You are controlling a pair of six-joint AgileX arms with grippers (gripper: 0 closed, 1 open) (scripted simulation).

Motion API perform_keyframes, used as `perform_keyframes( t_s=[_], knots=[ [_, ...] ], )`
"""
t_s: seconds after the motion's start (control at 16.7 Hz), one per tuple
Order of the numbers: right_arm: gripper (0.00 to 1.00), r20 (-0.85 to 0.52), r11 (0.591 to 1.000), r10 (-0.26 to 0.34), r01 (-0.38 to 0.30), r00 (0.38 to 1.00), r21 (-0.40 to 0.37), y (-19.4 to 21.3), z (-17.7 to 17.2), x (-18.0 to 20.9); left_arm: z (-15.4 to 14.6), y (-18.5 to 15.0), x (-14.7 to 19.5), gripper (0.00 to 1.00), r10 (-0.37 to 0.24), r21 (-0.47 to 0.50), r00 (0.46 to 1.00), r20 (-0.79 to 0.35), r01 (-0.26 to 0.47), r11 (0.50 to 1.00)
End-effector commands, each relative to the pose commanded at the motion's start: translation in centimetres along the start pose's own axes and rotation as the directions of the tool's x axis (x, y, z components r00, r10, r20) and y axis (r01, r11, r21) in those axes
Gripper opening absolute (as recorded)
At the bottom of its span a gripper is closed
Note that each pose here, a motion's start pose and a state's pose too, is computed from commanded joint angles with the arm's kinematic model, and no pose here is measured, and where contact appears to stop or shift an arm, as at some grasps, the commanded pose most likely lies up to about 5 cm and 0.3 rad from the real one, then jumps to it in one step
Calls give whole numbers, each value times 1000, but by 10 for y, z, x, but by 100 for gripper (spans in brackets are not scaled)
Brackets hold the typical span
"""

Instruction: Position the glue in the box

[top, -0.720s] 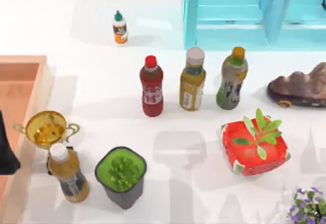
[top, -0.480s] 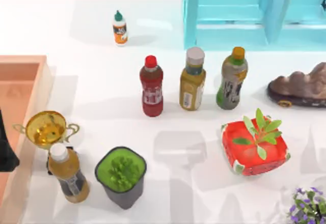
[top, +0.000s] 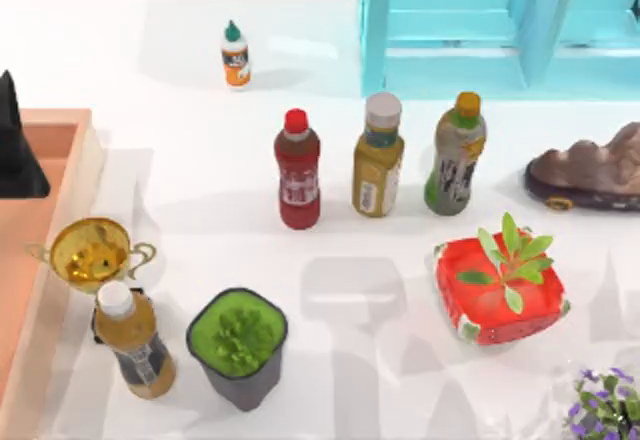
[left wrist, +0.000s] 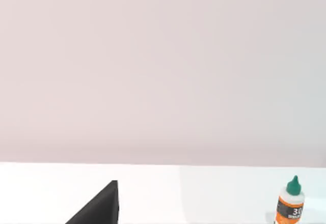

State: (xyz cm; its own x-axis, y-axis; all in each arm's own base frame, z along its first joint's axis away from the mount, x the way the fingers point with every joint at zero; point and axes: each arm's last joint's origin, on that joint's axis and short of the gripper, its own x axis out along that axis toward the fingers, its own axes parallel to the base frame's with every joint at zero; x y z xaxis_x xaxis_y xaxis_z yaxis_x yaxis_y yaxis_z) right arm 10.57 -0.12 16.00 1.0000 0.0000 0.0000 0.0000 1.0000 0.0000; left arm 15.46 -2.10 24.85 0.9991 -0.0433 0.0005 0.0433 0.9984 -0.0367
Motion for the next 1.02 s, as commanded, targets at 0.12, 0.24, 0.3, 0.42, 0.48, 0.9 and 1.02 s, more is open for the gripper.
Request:
perform_keyframes(
  t_s=[0.12,0.24,0.3,0.42,0.48,0.9,1.02],
  knots=[
    [100,0,1000,0,0,1000,0,0,0,0,10,-12,38,100,-7,-10,998,-57,7,1000],
    [100,0,1000,0,0,1000,0,0,0,0,6,-29,84,100,-11,-14,991,-133,10,1000],
    [100,0,1000,0,0,1000,0,0,0,0,-2,-39,107,100,-12,-14,985,-172,9,1000],
    [100,0,1000,0,0,1000,0,0,0,0,-28,-60,152,100,-7,-11,970,-241,4,1000],
    [100,0,1000,0,0,1000,0,0,0,0,-44,-71,172,100,-2,-8,963,-270,0,1000],
    [100,0,1000,0,0,1000,0,0,0,0,-150,-127,245,100,22,10,930,-368,-20,1000],
    [100,0,1000,0,0,1000,0,0,0,0,-168,-133,247,100,26,15,924,-382,-22,1000]
  ],
)
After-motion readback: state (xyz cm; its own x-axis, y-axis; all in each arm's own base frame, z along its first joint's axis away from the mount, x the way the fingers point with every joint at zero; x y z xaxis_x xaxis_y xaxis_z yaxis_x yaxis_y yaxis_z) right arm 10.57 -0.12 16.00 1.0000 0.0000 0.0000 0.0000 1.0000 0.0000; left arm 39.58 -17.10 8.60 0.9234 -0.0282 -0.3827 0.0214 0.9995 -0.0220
